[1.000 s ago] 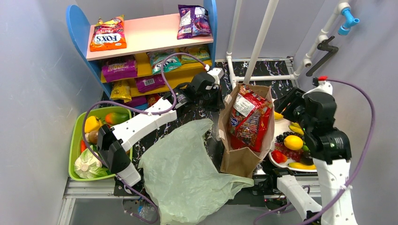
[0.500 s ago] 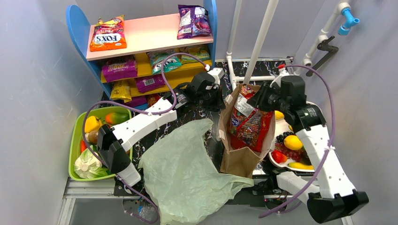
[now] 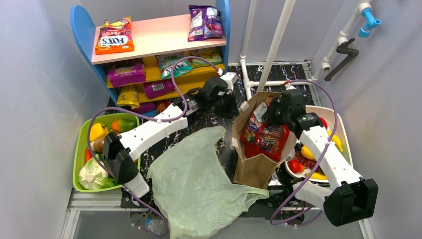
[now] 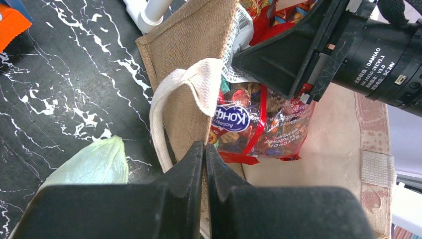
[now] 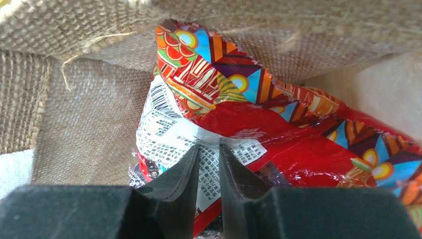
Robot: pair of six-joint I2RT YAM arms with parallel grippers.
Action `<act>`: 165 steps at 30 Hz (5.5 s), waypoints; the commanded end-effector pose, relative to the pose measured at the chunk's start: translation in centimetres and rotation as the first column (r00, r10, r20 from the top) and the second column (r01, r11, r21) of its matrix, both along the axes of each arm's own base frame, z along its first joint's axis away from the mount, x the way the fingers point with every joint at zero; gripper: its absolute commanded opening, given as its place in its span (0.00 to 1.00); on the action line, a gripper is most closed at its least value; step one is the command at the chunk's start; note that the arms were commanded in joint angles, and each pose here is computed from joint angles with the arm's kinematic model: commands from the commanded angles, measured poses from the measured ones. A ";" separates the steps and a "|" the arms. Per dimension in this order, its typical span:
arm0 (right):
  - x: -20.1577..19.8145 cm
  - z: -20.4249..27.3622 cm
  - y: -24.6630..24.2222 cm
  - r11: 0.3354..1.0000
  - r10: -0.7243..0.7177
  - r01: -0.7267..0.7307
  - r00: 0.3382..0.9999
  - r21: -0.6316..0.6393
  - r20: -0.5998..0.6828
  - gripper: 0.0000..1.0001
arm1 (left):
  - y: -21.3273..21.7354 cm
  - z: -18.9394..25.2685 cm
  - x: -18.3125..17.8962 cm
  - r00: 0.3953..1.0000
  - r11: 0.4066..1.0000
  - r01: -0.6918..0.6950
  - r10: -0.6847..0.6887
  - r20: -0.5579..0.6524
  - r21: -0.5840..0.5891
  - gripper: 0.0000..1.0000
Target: Place the food into the grocery bag and tie it
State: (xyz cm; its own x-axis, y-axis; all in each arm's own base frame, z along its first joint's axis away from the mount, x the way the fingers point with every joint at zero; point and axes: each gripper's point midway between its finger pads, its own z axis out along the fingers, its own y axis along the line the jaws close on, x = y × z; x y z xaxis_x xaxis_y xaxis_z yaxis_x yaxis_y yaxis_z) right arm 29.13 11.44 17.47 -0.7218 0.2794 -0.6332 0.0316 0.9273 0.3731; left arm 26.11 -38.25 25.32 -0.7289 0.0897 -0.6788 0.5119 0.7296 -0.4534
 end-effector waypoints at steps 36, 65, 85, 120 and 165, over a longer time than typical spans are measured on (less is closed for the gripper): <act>-5.2 12.6 2.7 0.960 0.166 -0.224 0.940 0.171 0.299 0.69 | 11.6 -6.2 -5.3 0.979 0.824 -0.169 0.203 -0.004 0.541 0.89; -6.2 10.9 1.7 0.970 0.146 -0.192 0.949 0.146 0.279 0.70 | 8.6 -14.3 -9.9 0.965 0.591 -0.253 0.211 0.155 0.766 0.53; -6.3 10.6 1.5 0.972 0.145 -0.190 0.948 0.139 0.285 0.69 | 10.2 -15.5 -11.0 0.960 0.554 -0.256 0.239 0.143 0.792 0.15; -8.6 23.0 9.3 0.705 0.398 -0.593 0.784 0.388 0.476 0.68 | 18.8 8.9 -9.6 0.868 0.939 -0.285 0.169 0.467 0.191 0.00; -8.4 4.9 27.2 0.709 0.599 -0.561 0.799 0.427 0.054 0.78 | 34.4 7.2 -10.6 0.695 0.822 -0.544 0.555 0.457 -0.171 0.00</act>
